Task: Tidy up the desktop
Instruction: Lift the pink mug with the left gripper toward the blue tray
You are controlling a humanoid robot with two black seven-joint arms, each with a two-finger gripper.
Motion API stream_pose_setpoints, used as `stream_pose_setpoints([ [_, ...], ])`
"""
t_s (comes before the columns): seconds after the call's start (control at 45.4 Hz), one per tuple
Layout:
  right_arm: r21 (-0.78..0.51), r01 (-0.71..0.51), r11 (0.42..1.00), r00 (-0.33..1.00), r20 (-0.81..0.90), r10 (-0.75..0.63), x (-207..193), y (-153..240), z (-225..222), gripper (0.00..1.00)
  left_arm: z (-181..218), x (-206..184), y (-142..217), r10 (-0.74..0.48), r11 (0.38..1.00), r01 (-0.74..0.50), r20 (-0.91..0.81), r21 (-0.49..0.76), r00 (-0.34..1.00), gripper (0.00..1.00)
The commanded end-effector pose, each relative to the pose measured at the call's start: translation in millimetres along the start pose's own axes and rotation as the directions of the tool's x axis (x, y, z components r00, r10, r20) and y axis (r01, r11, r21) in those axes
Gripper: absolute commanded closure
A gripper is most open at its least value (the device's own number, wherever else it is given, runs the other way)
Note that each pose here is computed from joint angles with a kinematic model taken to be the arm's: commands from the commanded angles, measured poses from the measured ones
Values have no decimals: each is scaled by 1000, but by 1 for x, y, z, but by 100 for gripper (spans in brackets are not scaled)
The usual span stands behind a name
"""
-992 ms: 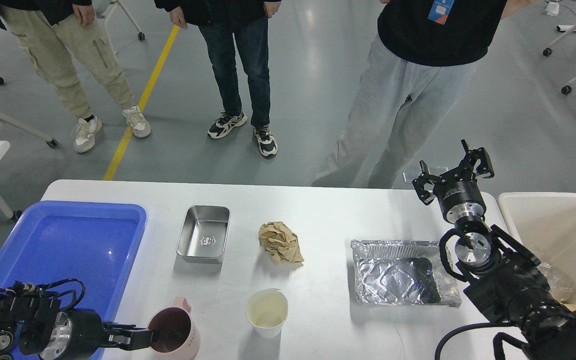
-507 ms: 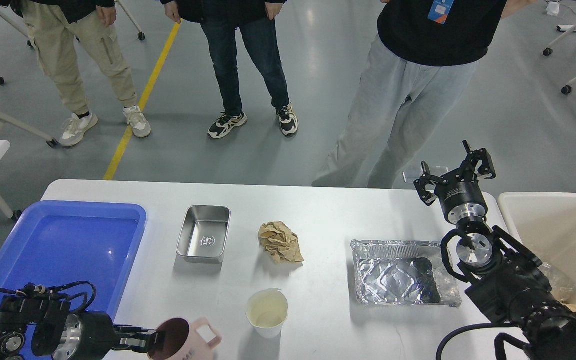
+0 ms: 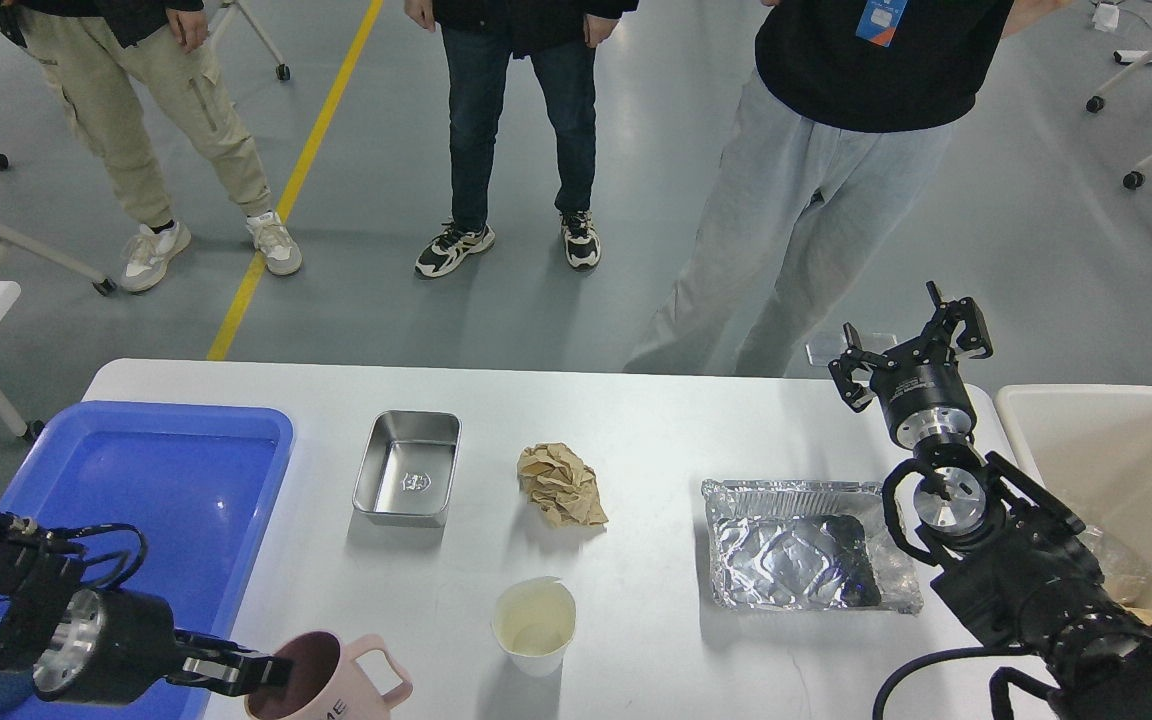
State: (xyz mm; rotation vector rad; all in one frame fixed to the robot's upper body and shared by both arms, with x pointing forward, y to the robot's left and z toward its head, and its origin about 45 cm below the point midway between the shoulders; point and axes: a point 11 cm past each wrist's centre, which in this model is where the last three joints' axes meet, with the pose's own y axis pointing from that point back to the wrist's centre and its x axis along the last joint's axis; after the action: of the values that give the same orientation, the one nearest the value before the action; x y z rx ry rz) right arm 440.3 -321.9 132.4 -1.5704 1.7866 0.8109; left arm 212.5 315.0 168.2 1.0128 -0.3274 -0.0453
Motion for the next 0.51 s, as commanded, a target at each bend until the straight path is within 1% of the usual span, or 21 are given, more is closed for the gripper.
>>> stream_pose_setpoints([
  [0.0,0,1,1000,1000,0,-1,0,0,0,0,-3,8,26,21,1000,-21,-8,17,1000,95],
  [0.154,-1,0,1000,1000,0,0,1,0,0,0,-11,10,60,29,999,-27,-54,43,998,94],
  [0.264,-1,0,1000,1000,1,0,1,1,1,0,-15,10,77,27,998,-22,-79,59,996,94],
  [0.353,-2,0,1000,1000,2,0,1,1,1,0,-17,6,86,11,997,-4,-86,76,996,94],
  [0.485,-3,-1,1000,1000,2,1,2,1,2,0,-13,-8,91,-44,997,50,-87,67,995,94],
])
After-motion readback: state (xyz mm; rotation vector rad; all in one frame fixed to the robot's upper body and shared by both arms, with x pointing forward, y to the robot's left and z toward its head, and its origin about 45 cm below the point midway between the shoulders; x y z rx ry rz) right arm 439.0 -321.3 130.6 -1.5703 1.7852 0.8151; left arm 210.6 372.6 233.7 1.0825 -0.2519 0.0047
